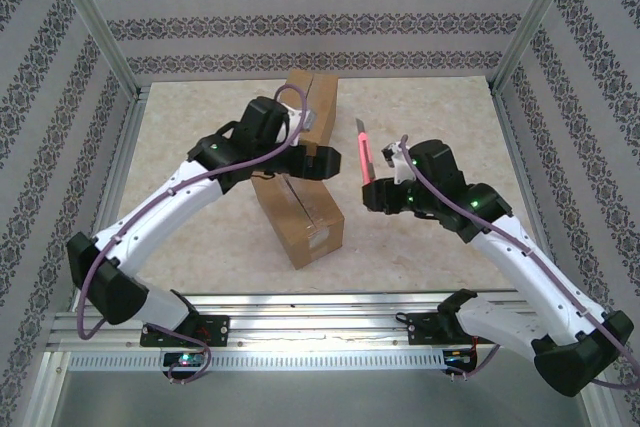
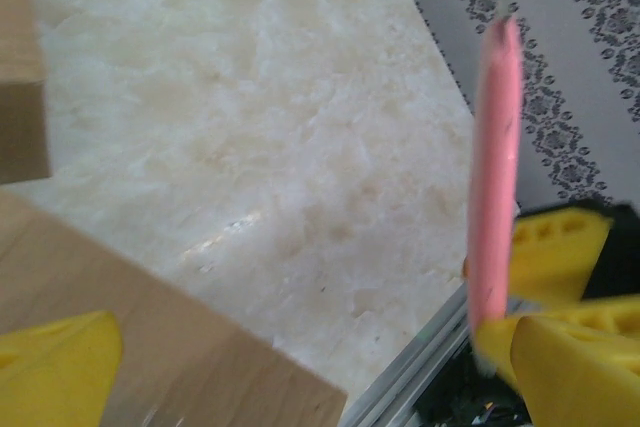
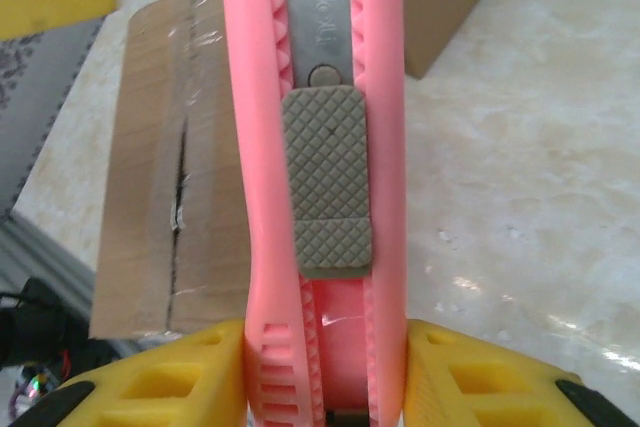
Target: Unpack the express box
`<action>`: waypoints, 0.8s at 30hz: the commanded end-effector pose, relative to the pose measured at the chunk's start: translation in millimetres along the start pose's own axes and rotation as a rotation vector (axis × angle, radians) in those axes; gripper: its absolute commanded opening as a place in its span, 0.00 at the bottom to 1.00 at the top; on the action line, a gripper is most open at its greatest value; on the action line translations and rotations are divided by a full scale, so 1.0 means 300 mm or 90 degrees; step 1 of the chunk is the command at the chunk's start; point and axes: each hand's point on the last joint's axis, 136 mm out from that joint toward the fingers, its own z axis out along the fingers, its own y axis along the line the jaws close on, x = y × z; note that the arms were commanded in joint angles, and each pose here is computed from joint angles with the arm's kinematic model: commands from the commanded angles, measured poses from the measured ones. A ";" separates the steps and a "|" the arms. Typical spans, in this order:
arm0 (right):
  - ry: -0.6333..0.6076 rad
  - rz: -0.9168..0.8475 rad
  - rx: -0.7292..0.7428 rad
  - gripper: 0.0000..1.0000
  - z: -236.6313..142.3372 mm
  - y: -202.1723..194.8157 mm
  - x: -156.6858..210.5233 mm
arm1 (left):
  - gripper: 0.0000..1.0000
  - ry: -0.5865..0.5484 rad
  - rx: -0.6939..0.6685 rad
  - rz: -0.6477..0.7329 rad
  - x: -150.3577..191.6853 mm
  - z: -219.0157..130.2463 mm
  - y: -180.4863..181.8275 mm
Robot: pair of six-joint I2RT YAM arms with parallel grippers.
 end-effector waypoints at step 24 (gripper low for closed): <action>-0.006 -0.010 -0.131 0.36 0.052 0.150 -0.036 | 0.62 -0.060 0.110 -0.039 -0.109 0.115 -0.103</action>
